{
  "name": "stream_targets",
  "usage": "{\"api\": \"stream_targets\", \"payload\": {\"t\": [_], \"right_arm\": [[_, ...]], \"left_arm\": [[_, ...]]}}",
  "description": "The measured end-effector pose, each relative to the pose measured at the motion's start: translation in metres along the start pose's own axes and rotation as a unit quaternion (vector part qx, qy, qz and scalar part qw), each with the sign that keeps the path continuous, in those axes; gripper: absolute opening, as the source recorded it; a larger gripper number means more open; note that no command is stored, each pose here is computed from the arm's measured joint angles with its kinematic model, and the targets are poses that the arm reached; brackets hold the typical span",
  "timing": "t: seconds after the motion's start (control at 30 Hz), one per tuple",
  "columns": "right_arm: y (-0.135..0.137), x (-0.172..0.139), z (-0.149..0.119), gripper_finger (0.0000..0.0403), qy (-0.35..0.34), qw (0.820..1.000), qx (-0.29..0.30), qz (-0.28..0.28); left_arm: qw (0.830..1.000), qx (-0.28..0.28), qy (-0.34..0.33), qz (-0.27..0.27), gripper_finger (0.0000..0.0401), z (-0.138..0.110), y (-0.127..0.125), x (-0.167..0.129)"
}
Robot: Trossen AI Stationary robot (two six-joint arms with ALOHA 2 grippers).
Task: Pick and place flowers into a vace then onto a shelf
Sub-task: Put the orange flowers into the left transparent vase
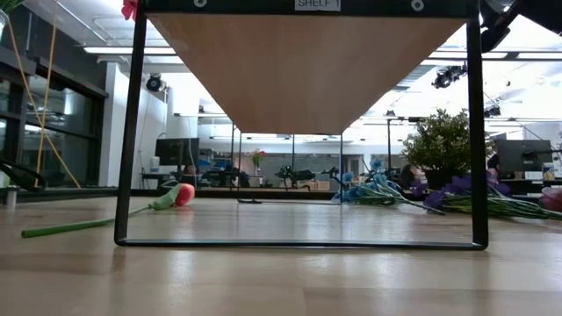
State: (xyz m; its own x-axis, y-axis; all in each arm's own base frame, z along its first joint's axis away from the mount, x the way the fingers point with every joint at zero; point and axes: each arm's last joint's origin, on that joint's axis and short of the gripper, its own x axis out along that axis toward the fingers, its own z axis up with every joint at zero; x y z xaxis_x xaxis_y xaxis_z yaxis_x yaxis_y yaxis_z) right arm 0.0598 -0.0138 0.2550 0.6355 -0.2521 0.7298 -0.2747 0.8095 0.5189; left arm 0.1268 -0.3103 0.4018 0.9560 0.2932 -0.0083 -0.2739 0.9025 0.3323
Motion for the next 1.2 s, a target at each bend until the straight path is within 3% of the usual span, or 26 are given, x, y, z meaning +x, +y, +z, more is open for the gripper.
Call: {"api": "stream_targets", "payload": {"t": [0.6,1.2], "right_arm": [[0.000,0.000,0.000,0.0267,0.000,1.000,0.000,0.000],[0.000,0.000,0.000,0.0267,0.000,1.000,0.006,0.000]], "left_arm": [[1.000,-0.014,-0.005,0.004,0.0034,-0.031,-0.020,0.000],[0.999,-0.032,0.008,0.034,0.0034,-0.083,-0.032,0.023]]}}
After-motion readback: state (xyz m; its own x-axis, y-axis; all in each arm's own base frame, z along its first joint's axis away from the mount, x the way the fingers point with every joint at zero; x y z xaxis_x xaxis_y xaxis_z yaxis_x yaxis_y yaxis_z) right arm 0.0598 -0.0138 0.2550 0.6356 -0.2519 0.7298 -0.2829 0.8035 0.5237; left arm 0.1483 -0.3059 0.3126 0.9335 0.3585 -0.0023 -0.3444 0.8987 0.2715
